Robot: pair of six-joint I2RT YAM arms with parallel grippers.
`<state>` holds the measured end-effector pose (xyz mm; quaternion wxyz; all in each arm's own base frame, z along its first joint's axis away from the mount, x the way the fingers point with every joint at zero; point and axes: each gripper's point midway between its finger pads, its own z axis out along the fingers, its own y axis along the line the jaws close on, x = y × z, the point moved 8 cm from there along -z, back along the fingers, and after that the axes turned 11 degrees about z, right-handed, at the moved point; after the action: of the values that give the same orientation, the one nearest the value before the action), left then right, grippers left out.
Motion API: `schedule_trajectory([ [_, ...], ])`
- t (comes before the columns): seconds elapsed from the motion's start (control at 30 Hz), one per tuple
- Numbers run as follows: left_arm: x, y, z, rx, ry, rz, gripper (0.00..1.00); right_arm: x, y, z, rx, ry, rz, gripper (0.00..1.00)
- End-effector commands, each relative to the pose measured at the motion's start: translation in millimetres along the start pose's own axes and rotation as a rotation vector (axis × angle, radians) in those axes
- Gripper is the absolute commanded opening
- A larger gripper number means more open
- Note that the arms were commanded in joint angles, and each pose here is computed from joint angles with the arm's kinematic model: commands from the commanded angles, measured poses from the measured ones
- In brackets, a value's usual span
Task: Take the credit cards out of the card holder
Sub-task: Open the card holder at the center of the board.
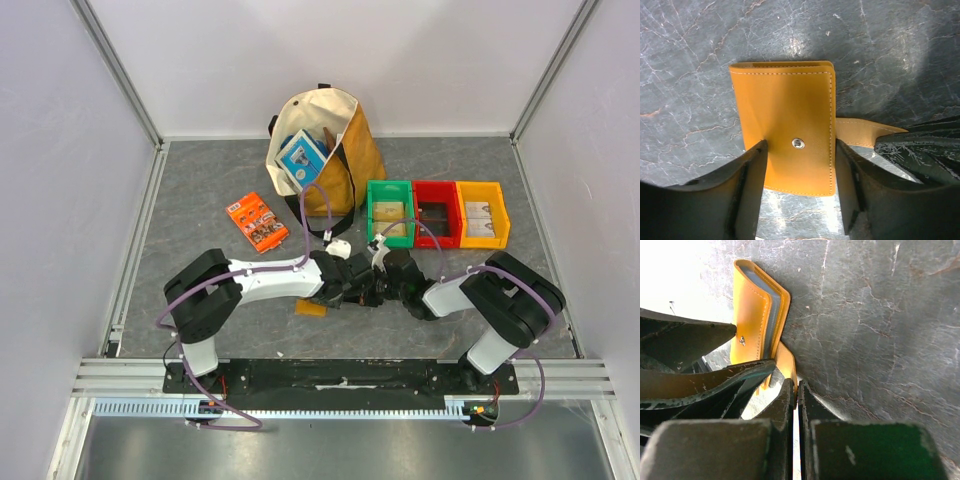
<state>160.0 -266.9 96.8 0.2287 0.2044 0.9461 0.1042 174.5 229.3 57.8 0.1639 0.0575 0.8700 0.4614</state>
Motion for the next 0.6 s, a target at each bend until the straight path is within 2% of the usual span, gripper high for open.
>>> schedule_trajectory([
  [0.0,-9,8,-14,-0.028,-0.055,-0.021,0.53,5,-9,-2,0.019,0.022,0.001,0.00],
  [0.1,-14,14,-28,0.002,-0.086,-0.043,0.41,6,-10,-3,0.027,0.033,-0.013,0.00],
  [0.3,-18,35,-44,0.027,-0.126,-0.107,0.06,8,-12,-3,0.041,0.059,-0.030,0.00],
  [0.33,-17,38,-42,0.023,-0.124,-0.109,0.04,8,-12,-3,0.046,0.063,-0.034,0.00],
  [0.57,-1,67,-23,0.033,-0.083,-0.189,0.02,8,-14,-7,0.084,0.086,-0.065,0.00],
])
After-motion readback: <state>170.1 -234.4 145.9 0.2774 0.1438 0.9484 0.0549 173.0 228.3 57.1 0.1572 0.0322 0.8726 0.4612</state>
